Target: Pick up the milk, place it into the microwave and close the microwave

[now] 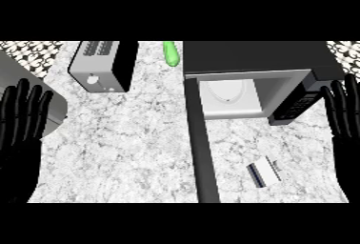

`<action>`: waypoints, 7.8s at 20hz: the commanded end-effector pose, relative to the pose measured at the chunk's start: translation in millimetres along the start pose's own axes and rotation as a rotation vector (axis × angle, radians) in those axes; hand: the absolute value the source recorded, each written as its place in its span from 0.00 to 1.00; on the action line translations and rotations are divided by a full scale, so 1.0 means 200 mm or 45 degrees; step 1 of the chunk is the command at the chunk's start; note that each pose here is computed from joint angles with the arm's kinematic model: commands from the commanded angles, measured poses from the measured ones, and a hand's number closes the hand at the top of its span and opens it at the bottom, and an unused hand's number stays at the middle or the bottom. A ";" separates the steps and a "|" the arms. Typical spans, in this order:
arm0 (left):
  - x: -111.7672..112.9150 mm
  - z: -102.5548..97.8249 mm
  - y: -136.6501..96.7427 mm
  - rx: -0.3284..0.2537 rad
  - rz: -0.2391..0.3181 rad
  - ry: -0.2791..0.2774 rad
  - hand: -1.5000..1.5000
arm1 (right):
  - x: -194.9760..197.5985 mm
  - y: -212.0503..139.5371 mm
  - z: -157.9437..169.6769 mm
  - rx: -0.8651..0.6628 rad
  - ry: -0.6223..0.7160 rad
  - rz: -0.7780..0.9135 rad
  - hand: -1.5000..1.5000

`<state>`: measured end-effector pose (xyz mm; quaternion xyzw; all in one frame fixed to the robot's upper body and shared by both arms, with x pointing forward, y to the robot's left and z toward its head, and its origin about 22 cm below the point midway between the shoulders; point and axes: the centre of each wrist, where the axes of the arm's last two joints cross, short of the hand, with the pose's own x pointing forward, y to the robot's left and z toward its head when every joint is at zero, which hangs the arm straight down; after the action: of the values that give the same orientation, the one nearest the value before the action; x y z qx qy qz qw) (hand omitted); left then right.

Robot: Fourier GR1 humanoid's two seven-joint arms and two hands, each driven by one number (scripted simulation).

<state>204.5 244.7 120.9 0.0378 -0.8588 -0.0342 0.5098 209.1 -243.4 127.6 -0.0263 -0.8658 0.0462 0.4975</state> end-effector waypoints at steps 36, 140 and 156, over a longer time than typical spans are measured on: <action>0.00 0.76 -0.33 0.133 0.363 0.170 0.00 | -0.49 -0.17 0.82 0.159 0.367 -0.147 0.00; 0.04 1.06 -0.29 0.147 0.391 0.192 0.00 | -0.64 -0.09 0.49 -0.129 0.158 -0.269 1.00; -0.01 1.09 -0.10 0.165 0.400 0.205 0.00 | -0.76 0.30 0.09 -0.127 0.204 0.036 1.00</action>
<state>12.6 216.5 13.4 -0.0556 -0.8120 0.1034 0.5717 251.4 -220.7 -21.0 -0.0380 -0.8288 -0.0054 0.5582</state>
